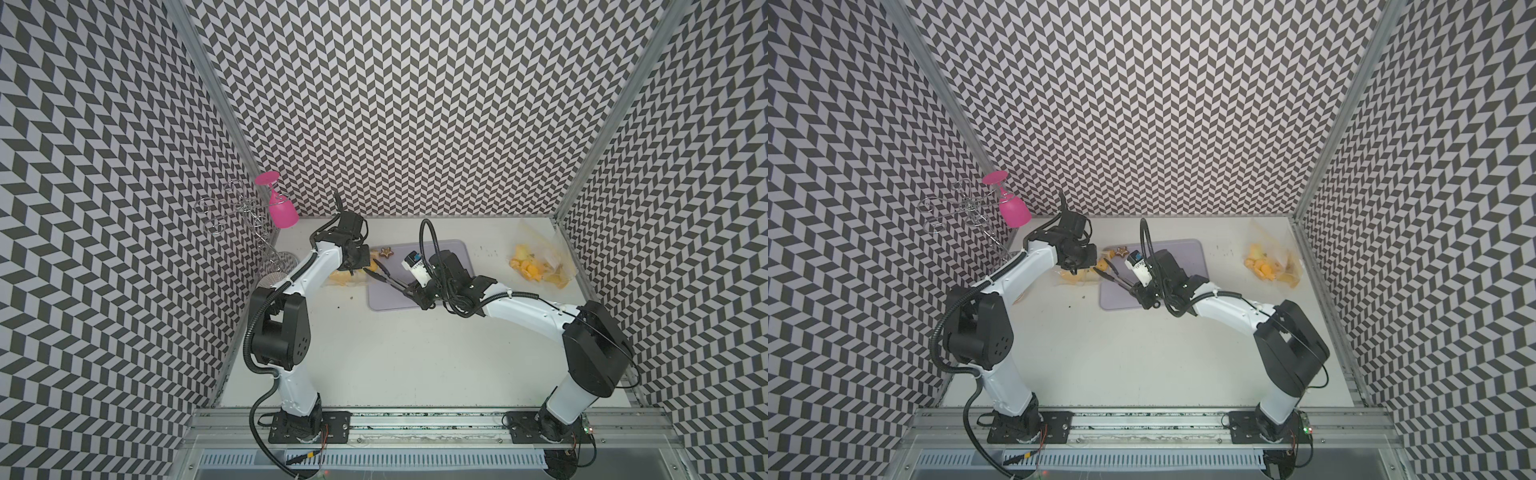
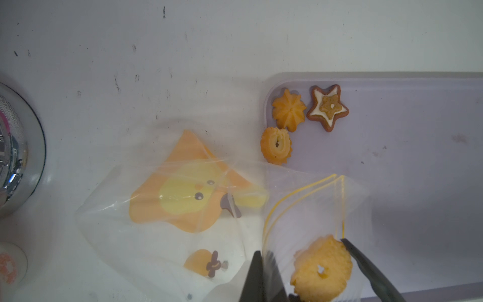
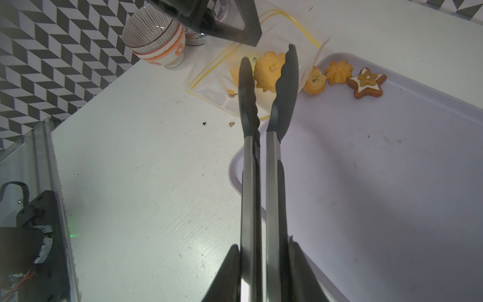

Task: Put the cookies into a resealable bag to prevent moisture
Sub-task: Place the cookie in the ziploc bag.

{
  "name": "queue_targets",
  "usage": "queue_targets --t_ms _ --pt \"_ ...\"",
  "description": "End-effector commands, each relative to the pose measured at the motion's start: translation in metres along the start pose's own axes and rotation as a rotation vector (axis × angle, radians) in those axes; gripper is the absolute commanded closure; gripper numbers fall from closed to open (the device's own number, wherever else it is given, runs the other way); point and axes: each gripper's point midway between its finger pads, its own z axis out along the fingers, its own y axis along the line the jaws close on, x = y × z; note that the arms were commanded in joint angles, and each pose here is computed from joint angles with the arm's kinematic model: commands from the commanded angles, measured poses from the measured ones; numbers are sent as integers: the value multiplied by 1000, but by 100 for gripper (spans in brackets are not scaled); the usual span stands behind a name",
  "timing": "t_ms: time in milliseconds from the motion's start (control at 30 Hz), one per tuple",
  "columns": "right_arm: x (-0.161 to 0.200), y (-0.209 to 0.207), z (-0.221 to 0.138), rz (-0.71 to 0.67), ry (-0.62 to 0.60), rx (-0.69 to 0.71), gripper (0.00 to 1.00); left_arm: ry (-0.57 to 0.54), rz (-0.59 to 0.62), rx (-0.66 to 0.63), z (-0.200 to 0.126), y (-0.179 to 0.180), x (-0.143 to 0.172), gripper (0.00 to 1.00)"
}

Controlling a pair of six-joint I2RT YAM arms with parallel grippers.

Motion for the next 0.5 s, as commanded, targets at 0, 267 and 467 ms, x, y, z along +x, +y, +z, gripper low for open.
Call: queue_targets --t_ms 0,267,467 --pt "-39 11 -14 -42 -127 -25 69 -13 4 11 1 -3 -4 100" --pt "-43 11 -26 -37 -149 -9 71 -12 0 5 2 -1 -3 100" --pt "-47 5 -59 -7 -266 58 78 -5 -19 -15 4 6 -3 100"
